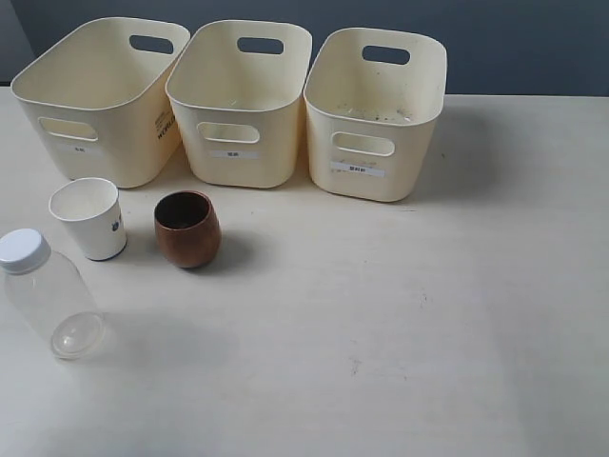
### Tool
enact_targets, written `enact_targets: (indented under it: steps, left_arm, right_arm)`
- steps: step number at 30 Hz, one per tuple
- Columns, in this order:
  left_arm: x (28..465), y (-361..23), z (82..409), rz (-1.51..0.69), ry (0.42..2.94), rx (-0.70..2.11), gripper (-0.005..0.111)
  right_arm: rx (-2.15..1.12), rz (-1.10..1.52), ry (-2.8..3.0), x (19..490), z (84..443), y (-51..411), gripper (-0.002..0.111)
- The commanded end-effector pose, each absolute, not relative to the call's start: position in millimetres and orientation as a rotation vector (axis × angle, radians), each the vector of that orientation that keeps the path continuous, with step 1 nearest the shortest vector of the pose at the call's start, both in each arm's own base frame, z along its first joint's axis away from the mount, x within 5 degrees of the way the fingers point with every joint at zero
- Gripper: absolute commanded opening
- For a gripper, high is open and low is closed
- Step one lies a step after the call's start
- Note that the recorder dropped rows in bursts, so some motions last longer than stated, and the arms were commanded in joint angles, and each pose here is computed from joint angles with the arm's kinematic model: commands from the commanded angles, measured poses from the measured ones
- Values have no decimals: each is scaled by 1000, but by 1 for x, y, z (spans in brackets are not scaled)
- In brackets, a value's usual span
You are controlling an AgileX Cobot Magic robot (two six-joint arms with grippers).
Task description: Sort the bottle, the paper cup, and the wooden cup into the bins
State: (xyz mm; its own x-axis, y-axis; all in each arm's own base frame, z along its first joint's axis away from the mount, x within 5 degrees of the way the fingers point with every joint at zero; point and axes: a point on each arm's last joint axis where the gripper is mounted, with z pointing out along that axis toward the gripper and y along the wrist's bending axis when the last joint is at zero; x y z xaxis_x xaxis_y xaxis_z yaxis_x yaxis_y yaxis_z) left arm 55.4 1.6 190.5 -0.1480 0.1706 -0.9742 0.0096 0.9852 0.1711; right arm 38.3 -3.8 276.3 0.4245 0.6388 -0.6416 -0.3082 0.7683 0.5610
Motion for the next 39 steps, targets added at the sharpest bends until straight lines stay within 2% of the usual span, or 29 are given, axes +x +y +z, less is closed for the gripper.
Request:
enact_targets:
  steps: [1, 4, 8, 11, 14, 19, 27, 34, 36, 39]
  left_arm:
    - [56, 1, 192, 138, 1712, 134, 0]
    - [56, 1, 192, 138, 1712, 134, 0]
    - [56, 1, 192, 138, 1712, 134, 0]
    - [56, 1, 192, 138, 1712, 134, 0]
    - [56, 1, 192, 138, 1712, 134, 0]
    - [56, 1, 192, 138, 1712, 134, 0]
    - [56, 1, 192, 138, 1712, 134, 0]
    - [56, 1, 192, 138, 1712, 134, 0]
    - [56, 1, 192, 138, 1712, 134, 0]
    - [56, 1, 192, 138, 1712, 134, 0]
  right_arm:
    - [118, 530, 914, 26, 337, 11, 28]
    - [-88, 501, 931, 30, 387, 26, 28]
    - [-350, 514, 1061, 55, 430, 46, 28]
    - [-570, 555, 1164, 81, 444, 61, 28]
    - [-790, 839, 1352, 121, 450, 79, 28]
    - [-1007, 931, 1433, 158, 427, 110, 28]
    - [-1185, 956, 1394, 166, 393, 196, 28]
    - [-1308, 739, 1463, 184, 332, 266, 29]
    - [-1329, 735, 1492, 190, 320, 276, 35]
    - [-1341, 731, 1539, 201, 304, 288, 52]
